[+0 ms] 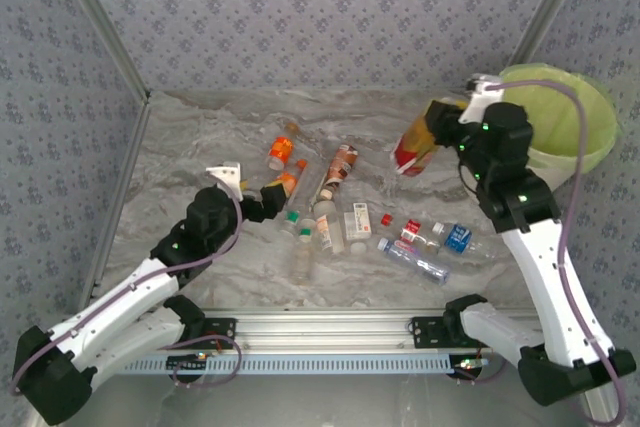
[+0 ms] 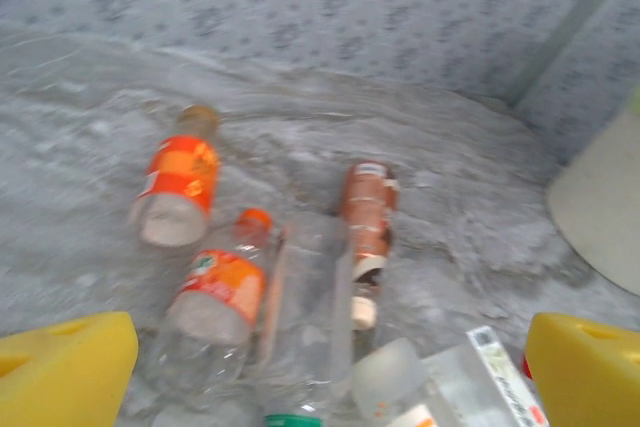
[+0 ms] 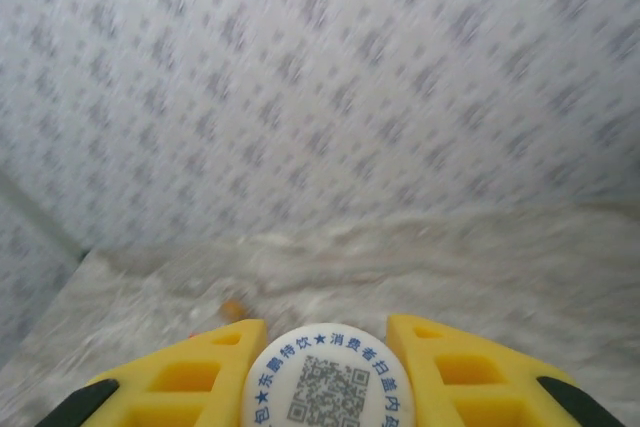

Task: Put the plastic bottles in the bin

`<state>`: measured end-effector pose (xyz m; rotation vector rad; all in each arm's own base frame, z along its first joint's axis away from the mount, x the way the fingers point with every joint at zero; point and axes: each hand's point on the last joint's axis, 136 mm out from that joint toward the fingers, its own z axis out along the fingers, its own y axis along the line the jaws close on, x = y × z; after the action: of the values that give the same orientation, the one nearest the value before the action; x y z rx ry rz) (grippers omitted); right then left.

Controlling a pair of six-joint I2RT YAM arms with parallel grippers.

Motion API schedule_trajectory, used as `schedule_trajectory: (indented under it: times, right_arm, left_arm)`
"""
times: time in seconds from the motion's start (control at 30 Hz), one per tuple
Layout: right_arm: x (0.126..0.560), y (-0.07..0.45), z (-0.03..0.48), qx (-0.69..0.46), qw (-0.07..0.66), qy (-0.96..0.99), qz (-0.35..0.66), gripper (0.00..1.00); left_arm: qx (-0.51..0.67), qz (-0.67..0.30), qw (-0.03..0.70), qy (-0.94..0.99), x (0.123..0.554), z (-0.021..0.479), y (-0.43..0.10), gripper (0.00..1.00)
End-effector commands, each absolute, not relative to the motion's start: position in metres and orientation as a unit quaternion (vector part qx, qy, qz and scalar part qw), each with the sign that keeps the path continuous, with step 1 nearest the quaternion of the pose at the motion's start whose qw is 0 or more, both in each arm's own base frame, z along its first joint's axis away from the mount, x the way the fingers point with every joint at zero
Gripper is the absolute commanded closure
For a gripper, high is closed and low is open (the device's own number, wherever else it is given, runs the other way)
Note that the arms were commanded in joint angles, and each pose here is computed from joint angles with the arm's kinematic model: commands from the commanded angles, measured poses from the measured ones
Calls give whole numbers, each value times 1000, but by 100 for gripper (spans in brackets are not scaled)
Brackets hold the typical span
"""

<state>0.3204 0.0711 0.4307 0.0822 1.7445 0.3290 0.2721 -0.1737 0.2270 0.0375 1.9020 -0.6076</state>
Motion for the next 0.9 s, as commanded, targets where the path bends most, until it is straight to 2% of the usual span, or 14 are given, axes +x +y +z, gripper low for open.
schedule_trajectory:
  times: [0.0,0.23,0.4,0.63,0.87]
  right_arm:
    - [314,33,467,45,680,729,63,100]
    - [304,-29,519,124,735,666,-31,100]
    - [294,-82,529,217,753,614,-95,100]
    - [305,-158,481,377,743,546,-81,100]
    - [341,-195,420,429,680,588,-93,100]
  left_arm:
    - [-67,-227,541,807,277,213,-146,0]
    - [-105,-221,524,816,274,190,-133,1]
    - [-109,-224,523,815,272,183,-128,0]
    - [-140,-225,523,810,285,174,-120,0]
    - [-132,-220,515,818,306,177,-129,0]
